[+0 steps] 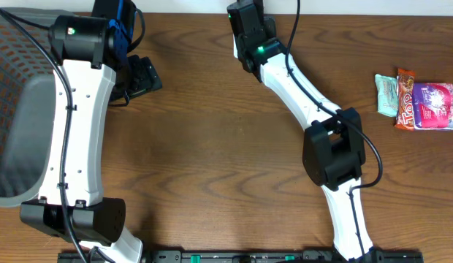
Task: Scan the item barcode
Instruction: 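Hold the orange packet up to the white scanner, then place the orange packet on the packs at the right edge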
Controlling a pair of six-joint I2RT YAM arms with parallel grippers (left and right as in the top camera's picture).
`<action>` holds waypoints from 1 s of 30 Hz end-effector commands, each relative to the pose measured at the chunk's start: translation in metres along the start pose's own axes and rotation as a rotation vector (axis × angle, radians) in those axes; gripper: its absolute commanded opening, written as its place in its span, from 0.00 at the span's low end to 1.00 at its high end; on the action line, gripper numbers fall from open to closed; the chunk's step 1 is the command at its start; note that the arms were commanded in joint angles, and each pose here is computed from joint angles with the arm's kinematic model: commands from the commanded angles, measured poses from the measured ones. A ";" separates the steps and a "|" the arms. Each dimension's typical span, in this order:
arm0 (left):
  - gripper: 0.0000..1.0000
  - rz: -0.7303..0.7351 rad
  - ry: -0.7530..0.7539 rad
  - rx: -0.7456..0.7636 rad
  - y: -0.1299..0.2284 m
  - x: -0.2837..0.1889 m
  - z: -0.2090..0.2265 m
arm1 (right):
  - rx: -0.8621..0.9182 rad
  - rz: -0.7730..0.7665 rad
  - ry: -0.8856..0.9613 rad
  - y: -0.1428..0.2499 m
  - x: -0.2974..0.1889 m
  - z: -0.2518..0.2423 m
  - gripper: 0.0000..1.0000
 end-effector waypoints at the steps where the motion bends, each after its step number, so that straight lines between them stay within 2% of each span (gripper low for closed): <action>1: 0.98 0.041 -0.025 0.007 0.008 -0.002 0.005 | 0.114 -0.030 0.100 -0.021 -0.001 -0.028 0.01; 4: 0.98 0.041 -0.025 0.007 0.008 -0.002 0.005 | 0.147 -0.009 0.225 -0.033 -0.004 -0.068 0.01; 8: 0.98 0.041 -0.025 0.007 0.008 -0.002 0.005 | 0.175 0.100 0.419 -0.038 -0.009 -0.152 0.01; 15: 0.98 0.041 -0.025 0.007 0.008 -0.002 0.005 | 0.152 0.407 0.653 0.004 -0.009 -0.272 0.01; 19: 0.98 0.041 -0.025 0.007 0.008 -0.002 0.005 | 0.205 0.535 0.720 0.026 -0.011 -0.332 0.01; 24: 0.98 0.041 -0.025 0.007 0.008 -0.002 0.005 | 0.279 0.639 0.705 0.045 -0.014 -0.366 0.02; 26: 0.98 0.041 -0.025 0.007 0.008 -0.002 0.005 | 0.310 0.677 0.681 0.053 -0.014 -0.373 0.24; 27: 0.98 0.041 -0.025 0.007 0.008 -0.002 0.005 | 0.319 0.690 0.674 0.056 -0.014 -0.375 0.53; 28: 0.98 0.041 -0.025 0.007 0.008 -0.002 0.005 | 0.329 0.702 0.661 0.058 -0.014 -0.375 0.73; 29: 0.98 0.041 -0.025 0.007 0.008 -0.002 0.005 | 0.334 0.711 0.651 0.059 -0.014 -0.374 0.78; 30: 0.98 0.041 -0.025 0.007 0.008 -0.002 0.005 | 0.337 0.717 0.642 0.059 -0.015 -0.373 0.99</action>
Point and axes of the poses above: each gripper's point midway between its finger pads, its own x axis out along the fingers, its own z axis along the line the jaws close on, y = z × x, the point moved 7 cm from there along -x, back along the fingers, and after that the axes turned 8 degrees about x, right-handed, at the moved point
